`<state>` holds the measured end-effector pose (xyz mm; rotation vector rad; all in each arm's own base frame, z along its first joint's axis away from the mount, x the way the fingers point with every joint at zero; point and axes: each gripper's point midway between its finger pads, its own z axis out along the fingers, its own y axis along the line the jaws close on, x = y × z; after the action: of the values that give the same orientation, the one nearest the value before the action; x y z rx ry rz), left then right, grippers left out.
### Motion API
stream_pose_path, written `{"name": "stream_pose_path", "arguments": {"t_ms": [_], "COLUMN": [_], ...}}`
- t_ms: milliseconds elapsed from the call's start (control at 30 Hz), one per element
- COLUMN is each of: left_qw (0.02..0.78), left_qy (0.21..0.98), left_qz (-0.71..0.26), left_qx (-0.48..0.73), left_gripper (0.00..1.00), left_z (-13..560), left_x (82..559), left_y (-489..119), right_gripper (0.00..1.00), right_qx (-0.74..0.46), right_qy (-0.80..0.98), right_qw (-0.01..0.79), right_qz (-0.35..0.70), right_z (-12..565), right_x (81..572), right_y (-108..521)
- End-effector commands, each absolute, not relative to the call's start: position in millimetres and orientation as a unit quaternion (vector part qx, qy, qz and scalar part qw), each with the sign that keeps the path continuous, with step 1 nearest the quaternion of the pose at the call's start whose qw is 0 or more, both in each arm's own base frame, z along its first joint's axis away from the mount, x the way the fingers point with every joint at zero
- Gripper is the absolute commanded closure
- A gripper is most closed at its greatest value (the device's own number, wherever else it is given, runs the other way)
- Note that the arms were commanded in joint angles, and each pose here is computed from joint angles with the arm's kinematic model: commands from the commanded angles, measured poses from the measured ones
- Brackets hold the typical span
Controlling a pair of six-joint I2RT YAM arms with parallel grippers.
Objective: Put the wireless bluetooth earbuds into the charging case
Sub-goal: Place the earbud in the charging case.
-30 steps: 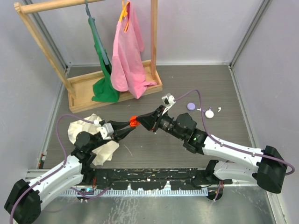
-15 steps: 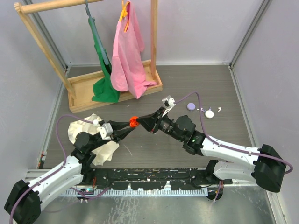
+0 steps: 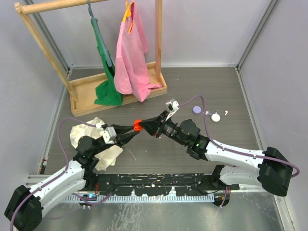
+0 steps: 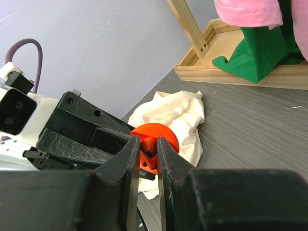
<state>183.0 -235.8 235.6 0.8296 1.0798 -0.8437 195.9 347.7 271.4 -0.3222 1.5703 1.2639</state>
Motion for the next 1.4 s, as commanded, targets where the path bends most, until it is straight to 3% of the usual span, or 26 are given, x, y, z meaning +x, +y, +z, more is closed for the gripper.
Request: {"name": "stream_pose_path", "arguments": {"t_ms": [0,833,1267,1367], "left_qw": [0.719,0.728,0.729,0.729], "left_qy": [0.446,0.446,0.444,0.445], "left_qz": [-0.385,-0.389,-0.390,-0.389], "left_qx": [0.368,0.347,0.344,0.345], "left_gripper": [1.00,1.00,1.00,1.00], "left_z": [258,264,265,264], "left_x": [177,179,178,178], "left_y": [-235,-231,-230,-231], "right_gripper": [0.81,0.76,0.71,0.66], "right_qx": [-0.134,-0.129,-0.135,-0.134], "right_qy": [0.627,0.621,0.606,0.607], "right_qw": [0.540,0.547,0.551,0.558], "right_qz": [0.546,0.547,0.557,0.550], "right_z": [292,277,273,277], "right_x": [194,188,184,187], "right_y": [351,342,341,339]}}
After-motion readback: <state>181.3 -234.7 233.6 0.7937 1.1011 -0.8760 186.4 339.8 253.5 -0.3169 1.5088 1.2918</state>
